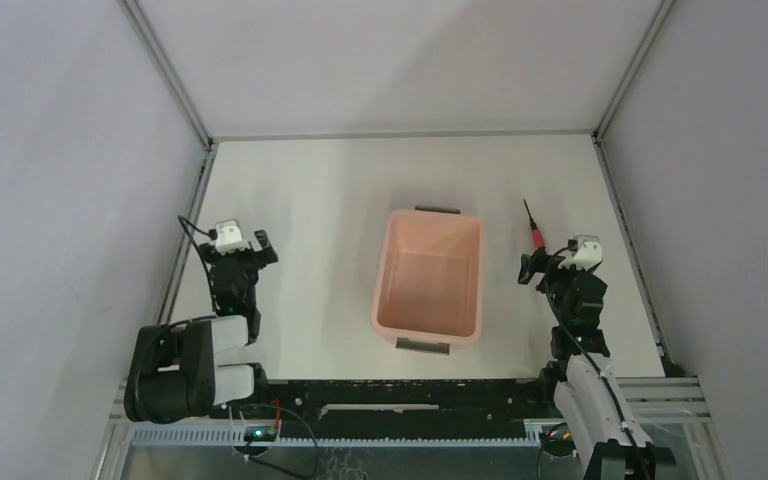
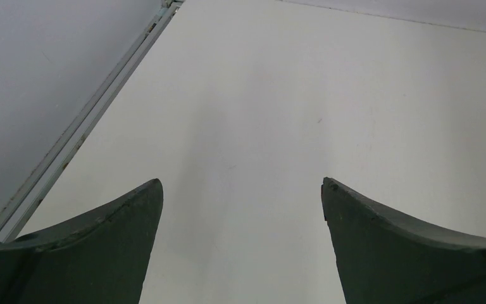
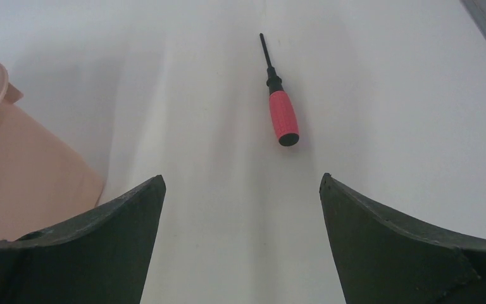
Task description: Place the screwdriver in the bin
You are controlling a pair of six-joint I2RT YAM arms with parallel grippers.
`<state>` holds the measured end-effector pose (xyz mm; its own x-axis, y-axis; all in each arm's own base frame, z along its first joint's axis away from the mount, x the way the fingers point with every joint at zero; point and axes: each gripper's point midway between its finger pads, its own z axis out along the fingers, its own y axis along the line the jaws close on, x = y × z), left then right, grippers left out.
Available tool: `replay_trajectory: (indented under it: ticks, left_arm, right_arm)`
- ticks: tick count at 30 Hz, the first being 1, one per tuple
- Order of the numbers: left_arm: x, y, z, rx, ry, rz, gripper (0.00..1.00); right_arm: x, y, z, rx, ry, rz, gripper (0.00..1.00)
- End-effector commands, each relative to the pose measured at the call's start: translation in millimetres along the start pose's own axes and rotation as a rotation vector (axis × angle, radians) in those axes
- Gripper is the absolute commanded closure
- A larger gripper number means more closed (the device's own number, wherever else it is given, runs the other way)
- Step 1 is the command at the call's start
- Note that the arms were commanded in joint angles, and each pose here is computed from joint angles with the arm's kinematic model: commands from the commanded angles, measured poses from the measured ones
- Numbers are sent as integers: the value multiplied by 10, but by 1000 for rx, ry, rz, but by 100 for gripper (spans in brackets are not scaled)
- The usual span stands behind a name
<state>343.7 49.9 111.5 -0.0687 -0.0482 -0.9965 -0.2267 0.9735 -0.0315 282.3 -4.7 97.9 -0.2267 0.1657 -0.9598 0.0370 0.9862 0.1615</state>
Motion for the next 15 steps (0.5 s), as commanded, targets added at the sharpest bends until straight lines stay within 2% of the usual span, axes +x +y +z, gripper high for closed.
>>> replay_trajectory:
  ticks: [1, 7, 11, 15]
  left_arm:
    - [-252, -36, 82, 8, -72, 8, 0]
    - [-251, -36, 81, 8, -72, 8, 0]
    - [-256, -36, 83, 8, -73, 9, 0]
    - [-256, -35, 83, 7, -73, 8, 0]
  right_arm:
    - [-244, 27, 22, 3, -63, 26, 0]
    - [-800, 93, 66, 25, 1, 56, 0]
    - [-1135, 207, 153, 12, 165, 66, 0]
    - [-1213, 188, 378, 54, 380, 70, 0]
